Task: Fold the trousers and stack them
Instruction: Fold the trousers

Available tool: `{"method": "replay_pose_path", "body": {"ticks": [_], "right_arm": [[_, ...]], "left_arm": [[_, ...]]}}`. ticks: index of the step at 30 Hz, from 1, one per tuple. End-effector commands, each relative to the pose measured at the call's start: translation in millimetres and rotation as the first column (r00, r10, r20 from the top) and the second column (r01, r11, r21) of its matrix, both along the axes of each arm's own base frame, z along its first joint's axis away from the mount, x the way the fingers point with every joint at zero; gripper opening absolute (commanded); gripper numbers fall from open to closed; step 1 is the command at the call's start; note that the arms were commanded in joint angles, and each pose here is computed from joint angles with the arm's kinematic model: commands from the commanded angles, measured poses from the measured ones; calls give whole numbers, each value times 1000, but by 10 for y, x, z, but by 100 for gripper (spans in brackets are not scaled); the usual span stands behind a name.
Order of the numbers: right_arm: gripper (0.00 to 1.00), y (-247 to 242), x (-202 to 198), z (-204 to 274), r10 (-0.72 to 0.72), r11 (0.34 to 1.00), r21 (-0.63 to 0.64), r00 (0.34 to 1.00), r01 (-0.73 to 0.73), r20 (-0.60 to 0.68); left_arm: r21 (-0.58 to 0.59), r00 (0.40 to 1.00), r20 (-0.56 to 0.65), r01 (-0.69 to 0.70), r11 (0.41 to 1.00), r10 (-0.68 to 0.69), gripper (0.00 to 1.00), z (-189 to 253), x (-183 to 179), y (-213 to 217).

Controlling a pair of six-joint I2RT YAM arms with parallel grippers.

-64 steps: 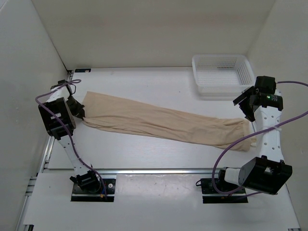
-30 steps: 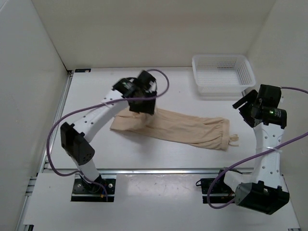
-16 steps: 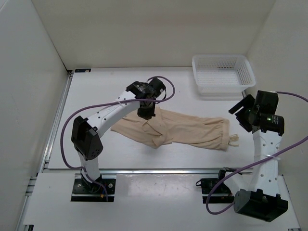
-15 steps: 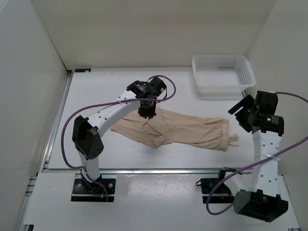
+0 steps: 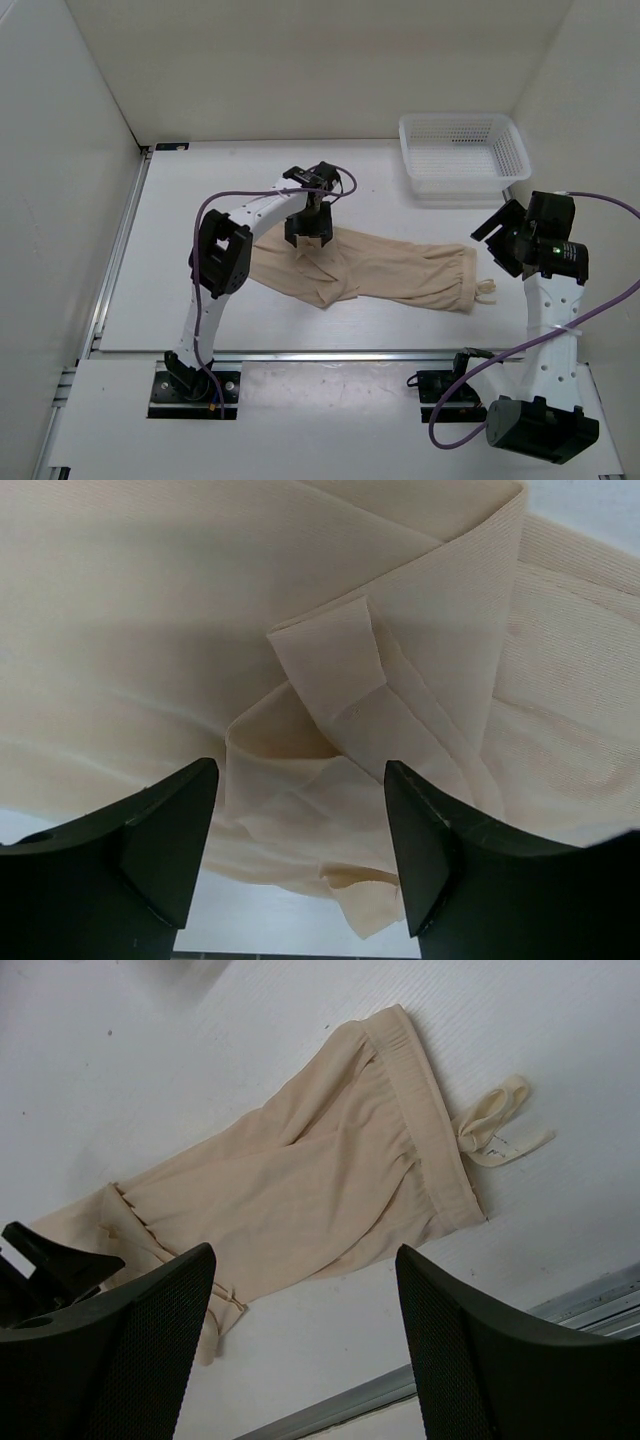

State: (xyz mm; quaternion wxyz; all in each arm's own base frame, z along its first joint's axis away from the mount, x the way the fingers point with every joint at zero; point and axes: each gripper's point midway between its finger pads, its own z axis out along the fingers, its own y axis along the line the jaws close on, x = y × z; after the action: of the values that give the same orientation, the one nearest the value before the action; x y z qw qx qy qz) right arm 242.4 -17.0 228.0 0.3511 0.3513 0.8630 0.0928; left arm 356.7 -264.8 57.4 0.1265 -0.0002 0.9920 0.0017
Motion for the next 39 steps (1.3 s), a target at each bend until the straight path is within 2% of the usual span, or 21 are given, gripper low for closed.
{"method": "replay_pose_path", "body": {"ticks": [1,2,5,6,7,8,9,12,17,20,23,24,28,30,31,32,33,34,36,38,39], "right_arm": [[78,31,-42,3,32,999,-10,999,-32,0],[78,29,-30,-20,32,999,-8,999,-32,-10],[78,40,-21,-40,45,999,-5,999,-45,-18],[78,40,-20,-40,45,999,-5,999,-45,-18],[78,56,-19,-37,51,999,2,999,-51,-17],[78,56,-19,-37,51,999,2,999,-51,-17],[78,56,-19,-37,51,999,2,999,-51,-17],[78,56,-19,-37,51,999,2,999,-51,-17],[78,56,-19,-37,51,999,2,999,-51,-17],[78,56,-19,-37,51,999,2,999,-51,-17],[78,61,-42,-62,51,999,2,998,-51,-20],[78,61,-42,-63,51,999,2,998,-51,-20],[78,47,-53,-99,45,999,-2,999,-45,-30],[78,47,-53,-99,45,999,-2,999,-45,-30],[78,47,-53,-99,45,999,-2,999,-45,-30],[78,44,-42,-60,45,999,-5,999,-45,-20],[78,44,-42,-59,45,999,-5,999,-45,-20],[78,44,-42,-59,45,999,-5,999,-45,-20],[78,44,-42,-59,45,999,-5,999,-45,-20],[78,44,-42,-59,45,999,-5,999,-45,-20],[78,68,-50,-93,54,999,-3,998,-54,-29]], "left_arm": [[-89,1000,17,23,996,-22,78,89,51,-220],[-81,1000,6,22,996,-22,75,28,45,-216],[-113,998,-35,42,993,-46,53,-71,29,-249],[-117,999,-24,43,992,-46,35,-38,82,-231],[-117,999,-24,43,992,-46,24,-37,83,-231],[-132,999,-1,46,990,-46,14,41,141,-274],[-132,999,14,45,990,-44,10,128,154,-263],[-144,996,59,68,987,-60,10,309,165,-312],[-234,986,140,126,964,-95,10,722,233,-574],[-217,988,126,119,969,-93,10,684,238,-558],[-254,988,114,133,958,-107,10,636,245,-659],[-304,983,136,164,938,-128,10,748,244,-812],[-373,973,154,216,902,-170,10,793,290,-1147],[-414,973,134,229,881,-191,10,686,292,-1339],[-452,968,141,248,857,-205,17,764,300,-1434],[-458,969,119,246,854,-215,34,664,292,-1468],[-470,965,116,262,843,-235,54,673,263,-1488],[-473,961,105,273,838,-255,84,638,226,-1487],[-470,959,109,282,836,-262,100,725,175,-1440],[-425,960,130,280,861,-248,100,767,178,-1314],[-428,956,169,289,856,-238,100,989,159,-1267]]}}
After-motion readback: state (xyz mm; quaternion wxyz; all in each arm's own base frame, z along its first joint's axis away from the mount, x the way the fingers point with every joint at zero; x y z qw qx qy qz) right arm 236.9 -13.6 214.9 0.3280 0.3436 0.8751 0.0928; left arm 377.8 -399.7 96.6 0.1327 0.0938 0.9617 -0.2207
